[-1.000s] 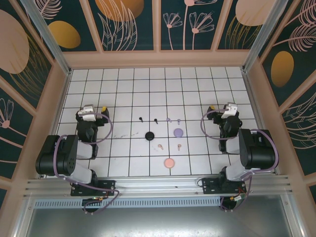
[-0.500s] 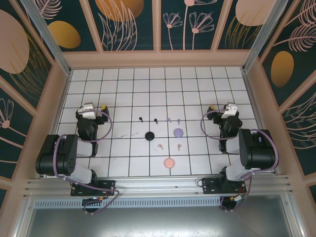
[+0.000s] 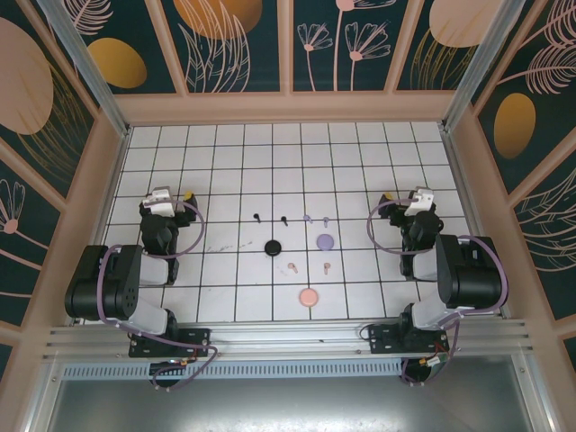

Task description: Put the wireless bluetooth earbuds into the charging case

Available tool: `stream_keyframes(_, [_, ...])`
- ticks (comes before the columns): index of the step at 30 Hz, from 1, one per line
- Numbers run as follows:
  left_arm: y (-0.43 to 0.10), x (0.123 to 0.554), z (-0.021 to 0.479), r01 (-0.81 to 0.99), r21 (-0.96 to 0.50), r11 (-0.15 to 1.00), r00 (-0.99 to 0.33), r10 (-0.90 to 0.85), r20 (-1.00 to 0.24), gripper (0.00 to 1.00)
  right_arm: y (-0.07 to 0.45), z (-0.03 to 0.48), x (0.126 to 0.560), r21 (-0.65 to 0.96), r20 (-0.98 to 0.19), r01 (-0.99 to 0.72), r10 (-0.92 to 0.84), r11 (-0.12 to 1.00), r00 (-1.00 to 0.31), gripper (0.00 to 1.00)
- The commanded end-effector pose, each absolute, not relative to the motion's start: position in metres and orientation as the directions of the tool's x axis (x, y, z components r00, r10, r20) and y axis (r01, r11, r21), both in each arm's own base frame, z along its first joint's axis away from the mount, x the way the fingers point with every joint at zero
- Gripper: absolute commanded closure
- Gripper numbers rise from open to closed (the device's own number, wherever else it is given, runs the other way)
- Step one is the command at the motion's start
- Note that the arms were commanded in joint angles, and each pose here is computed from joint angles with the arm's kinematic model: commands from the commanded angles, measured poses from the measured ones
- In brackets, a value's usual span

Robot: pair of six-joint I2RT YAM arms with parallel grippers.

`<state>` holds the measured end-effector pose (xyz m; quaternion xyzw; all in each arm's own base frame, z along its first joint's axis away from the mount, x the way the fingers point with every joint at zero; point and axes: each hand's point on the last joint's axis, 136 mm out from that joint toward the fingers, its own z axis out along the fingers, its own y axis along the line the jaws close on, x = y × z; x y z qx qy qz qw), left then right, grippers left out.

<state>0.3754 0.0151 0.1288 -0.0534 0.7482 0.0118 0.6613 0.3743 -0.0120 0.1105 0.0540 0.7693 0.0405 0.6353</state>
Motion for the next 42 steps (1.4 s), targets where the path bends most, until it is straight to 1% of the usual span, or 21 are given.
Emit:
stream_keyframes(1, [0.015,0.387,0.144,-0.101,-0.056,0.993,-0.126,-0.068,-0.99,0.1,-0.018,0.134,0.386,0.137,-0.975,0.06,0.145,0.989,-0.17,0.06])
stream_keyframes(5, [0.02,0.4,0.165,-0.134,-0.06,0.989,-0.164,-0.082,-0.983,0.08,-0.019,0.153,0.391,0.172,-0.957,0.087,0.187,0.981,-0.222,0.07])
stream_keyframes(7, [0.019,0.403,0.181,-0.131,-0.091,0.987,-0.152,-0.111,-0.982,0.08,-0.025,0.163,0.392,0.221,-0.94,0.137,0.248,0.966,-0.232,0.05])
stream_keyframes(9, [0.015,0.402,0.199,-0.115,-0.149,0.982,-0.127,-0.163,-0.978,0.07,-0.038,0.173,0.389,0.31,-0.901,0.243,0.366,0.919,-0.232,0.01])
stream_keyframes(11, [0.01,0.402,0.215,-0.095,-0.217,0.972,-0.117,-0.227,-0.967,0.02,-0.047,0.181,0.385,0.364,-0.866,0.315,0.443,0.877,-0.233,0.01])
stream_keyframes(12, [0.008,0.401,0.223,-0.093,-0.259,0.961,-0.113,-0.268,-0.957,0.01,-0.051,0.185,0.382,0.389,-0.851,0.34,0.475,0.856,-0.222,0.01])
stream_keyframes(14, [0.0,0.4,0.23,-0.071,-0.343,0.937,-0.137,-0.35,-0.927,0.01,-0.046,0.191,0.379,0.427,-0.835,0.313,0.503,0.848,-0.224,0.01])
stream_keyframes(17, [-0.019,0.398,0.237,-0.041,-0.448,0.893,-0.188,-0.447,-0.875,0.01,-0.018,0.198,0.377,0.468,-0.81,0.201,0.509,0.861,-0.293,0.01])
stream_keyframes(20, [-0.041,0.395,0.238,-0.004,-0.522,0.853,-0.239,-0.508,-0.827,0.01,0.013,0.197,0.37,0.476,-0.783,0.115,0.479,0.872,-0.398,0.01])
stream_keyframes(24, [-0.066,0.388,0.234,0.014,-0.585,0.811,-0.301,-0.554,-0.776,0.01,0.057,0.18,0.351,0.459,-0.727,0.048,0.407,0.887,-0.553,0.09])
stream_keyframes(29, [-0.093,0.378,0.224,0.02,-0.598,0.801,-0.365,-0.551,-0.751,0.01,0.105,0.155,0.319,0.45,-0.643,-0.01,0.316,0.893,-0.697,0.13])
stream_keyframes(32, [-0.106,0.374,0.209,-0.001,-0.579,0.815,-0.418,-0.526,-0.741,0.01,0.131,0.141,0.299,0.449,-0.596,-0.038,0.268,0.893,-0.757,0.14])
stream_keyframes(37, [-0.123,0.367,0.174,-0.034,-0.524,0.851,-0.513,-0.465,-0.721,0.01,0.167,0.124,0.266,0.435,-0.543,-0.07,0.199,0.898,-0.816,0.16])
stream_keyframes(42, [-0.12,0.361,0.144,-0.094,-0.469,0.878,-0.573,-0.433,-0.696,0.02,0.191,0.118,0.236,0.393,-0.516,-0.113,0.117,0.913,-0.848,0.16])
